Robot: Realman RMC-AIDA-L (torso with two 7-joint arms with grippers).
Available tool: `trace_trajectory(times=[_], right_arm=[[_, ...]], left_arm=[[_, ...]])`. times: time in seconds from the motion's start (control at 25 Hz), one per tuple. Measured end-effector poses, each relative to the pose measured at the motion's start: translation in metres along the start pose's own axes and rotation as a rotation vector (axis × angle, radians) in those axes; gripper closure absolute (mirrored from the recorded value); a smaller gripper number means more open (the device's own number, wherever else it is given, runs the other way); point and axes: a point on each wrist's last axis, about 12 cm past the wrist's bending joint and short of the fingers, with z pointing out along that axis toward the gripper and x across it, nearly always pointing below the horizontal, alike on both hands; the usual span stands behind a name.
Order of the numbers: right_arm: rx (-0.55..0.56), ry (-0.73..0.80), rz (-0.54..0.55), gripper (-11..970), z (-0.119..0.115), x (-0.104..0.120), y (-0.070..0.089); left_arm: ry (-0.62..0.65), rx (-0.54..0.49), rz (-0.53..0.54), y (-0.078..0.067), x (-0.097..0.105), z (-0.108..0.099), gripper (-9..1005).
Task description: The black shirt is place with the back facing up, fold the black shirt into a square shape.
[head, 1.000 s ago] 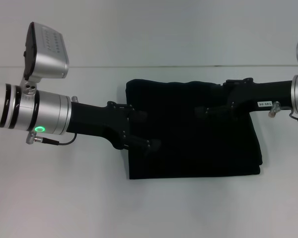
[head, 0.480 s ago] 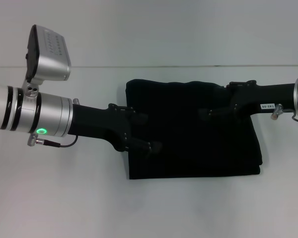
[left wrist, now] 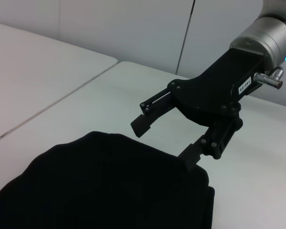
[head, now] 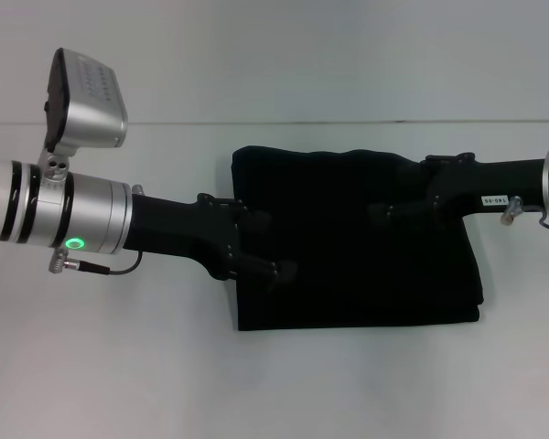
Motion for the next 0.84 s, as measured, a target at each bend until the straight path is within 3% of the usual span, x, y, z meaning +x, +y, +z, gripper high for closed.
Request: trace_trajectory(times=[0.84], right_arm=[[0.014,-0.019,0.018,32,-0.0034,-0.0009,-0.0031]], left_arm=[[-0.008,-0.013,-0.004,0.0022,-0.0031,-0.0011,77]])
